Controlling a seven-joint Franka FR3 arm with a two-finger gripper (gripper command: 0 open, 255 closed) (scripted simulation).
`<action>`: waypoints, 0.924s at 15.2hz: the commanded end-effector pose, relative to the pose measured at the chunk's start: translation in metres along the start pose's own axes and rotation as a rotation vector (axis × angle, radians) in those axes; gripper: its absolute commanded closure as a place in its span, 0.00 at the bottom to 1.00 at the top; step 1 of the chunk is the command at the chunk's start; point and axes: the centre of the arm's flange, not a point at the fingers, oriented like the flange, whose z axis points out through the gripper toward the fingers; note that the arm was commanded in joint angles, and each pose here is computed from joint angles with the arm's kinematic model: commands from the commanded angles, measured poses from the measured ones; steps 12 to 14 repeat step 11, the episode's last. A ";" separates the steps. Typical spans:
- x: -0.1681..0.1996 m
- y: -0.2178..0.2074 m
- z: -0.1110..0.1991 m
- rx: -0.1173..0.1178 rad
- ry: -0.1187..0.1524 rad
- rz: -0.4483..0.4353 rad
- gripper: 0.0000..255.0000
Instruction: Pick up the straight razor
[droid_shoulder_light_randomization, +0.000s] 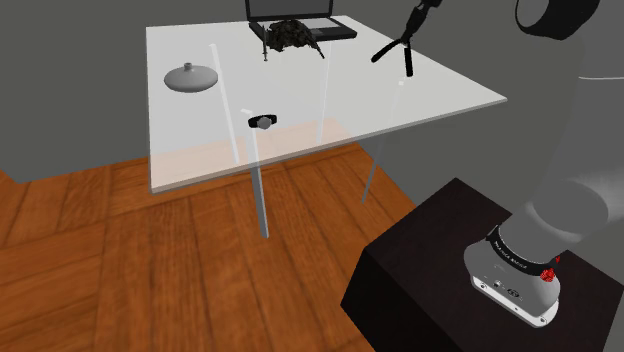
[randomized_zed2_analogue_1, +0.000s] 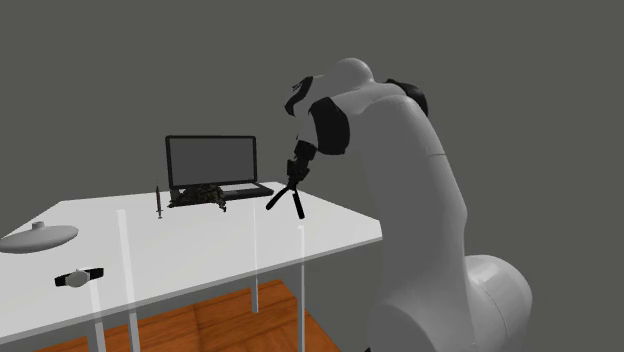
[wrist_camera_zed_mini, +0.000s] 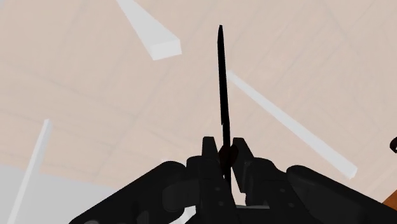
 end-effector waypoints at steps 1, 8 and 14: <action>0.003 -0.004 -0.009 0.000 0.000 0.000 1.00; 0.011 -0.016 -0.043 0.000 0.000 0.000 1.00; 0.013 -0.018 -0.048 0.000 0.000 0.000 1.00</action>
